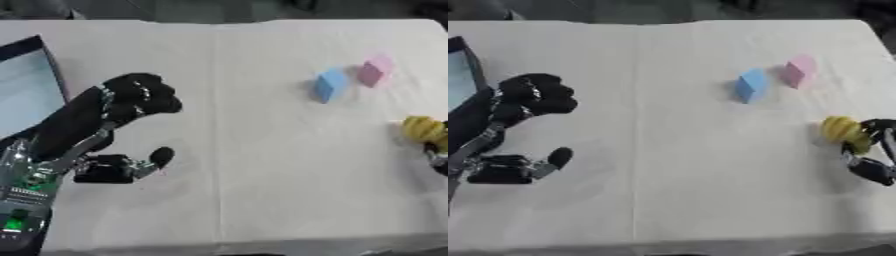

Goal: Pick up the objects with one hand, pass them to the other hand, and then place them into the box on the other side of the table.

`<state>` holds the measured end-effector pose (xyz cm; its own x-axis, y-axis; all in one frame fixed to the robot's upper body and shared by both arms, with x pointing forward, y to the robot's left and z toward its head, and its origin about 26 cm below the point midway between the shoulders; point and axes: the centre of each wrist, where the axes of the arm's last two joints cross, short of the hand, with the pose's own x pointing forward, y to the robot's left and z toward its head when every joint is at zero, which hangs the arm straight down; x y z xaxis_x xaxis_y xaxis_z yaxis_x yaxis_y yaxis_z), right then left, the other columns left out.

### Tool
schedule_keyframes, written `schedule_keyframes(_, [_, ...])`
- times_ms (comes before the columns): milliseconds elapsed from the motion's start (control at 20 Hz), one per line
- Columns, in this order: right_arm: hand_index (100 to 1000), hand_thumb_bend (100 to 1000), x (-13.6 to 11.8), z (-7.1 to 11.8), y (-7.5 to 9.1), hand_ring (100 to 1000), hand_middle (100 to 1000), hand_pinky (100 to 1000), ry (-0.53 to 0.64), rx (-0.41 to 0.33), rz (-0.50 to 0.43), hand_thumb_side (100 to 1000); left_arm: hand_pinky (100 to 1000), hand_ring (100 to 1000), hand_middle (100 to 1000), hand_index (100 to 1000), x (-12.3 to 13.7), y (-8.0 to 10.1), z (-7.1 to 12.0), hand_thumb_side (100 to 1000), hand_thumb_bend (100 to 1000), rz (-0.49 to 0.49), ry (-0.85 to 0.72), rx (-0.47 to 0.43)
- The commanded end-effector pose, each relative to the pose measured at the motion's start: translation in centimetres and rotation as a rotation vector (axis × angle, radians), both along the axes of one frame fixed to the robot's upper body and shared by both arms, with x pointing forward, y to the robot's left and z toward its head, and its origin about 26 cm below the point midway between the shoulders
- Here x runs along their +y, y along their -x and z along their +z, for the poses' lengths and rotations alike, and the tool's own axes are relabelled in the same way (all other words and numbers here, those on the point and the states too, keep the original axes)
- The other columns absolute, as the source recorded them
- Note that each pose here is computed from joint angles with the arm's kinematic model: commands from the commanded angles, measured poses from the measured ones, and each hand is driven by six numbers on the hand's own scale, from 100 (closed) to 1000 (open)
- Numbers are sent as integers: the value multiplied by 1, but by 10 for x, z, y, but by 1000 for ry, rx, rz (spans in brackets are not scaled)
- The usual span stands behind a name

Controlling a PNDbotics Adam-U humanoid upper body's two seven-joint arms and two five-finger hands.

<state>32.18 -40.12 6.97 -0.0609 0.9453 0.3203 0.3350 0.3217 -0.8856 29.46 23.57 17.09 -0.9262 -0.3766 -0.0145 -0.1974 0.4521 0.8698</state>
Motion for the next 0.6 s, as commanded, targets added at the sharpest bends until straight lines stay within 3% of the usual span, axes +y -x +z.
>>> schedule_keyframes(50, [465, 100, 9, 29, 0, 530, 435, 806, 30, -173, 13, 106, 874, 793, 714, 879, 2, 1, 9, 100, 256, 0, -10, -34])
schedule_keyframes(200, [454, 100, 35, 49, 4, 513, 425, 805, -11, -296, 92, 114, 870, 792, 714, 878, 3, 1, 10, 100, 268, 3, -11, -40])
schedule_keyframes(350, [451, 100, 70, 71, 13, 506, 423, 802, -41, -370, 260, 126, 864, 791, 714, 879, 4, 1, 12, 100, 274, 2, -16, -48])
schedule_keyframes(400, [450, 174, 82, 78, 16, 507, 420, 801, -41, -386, 330, 254, 863, 791, 714, 879, 4, 1, 12, 100, 278, 1, -19, -51])
schedule_keyframes(450, [449, 100, 94, 86, 18, 507, 421, 800, -35, -398, 397, 130, 861, 791, 714, 879, 4, 0, 13, 100, 283, 0, -21, -53])
schedule_keyframes(600, [443, 100, 126, 105, 27, 497, 415, 799, -20, -421, 595, 131, 856, 790, 715, 880, 5, 0, 14, 100, 297, -1, -25, -61])
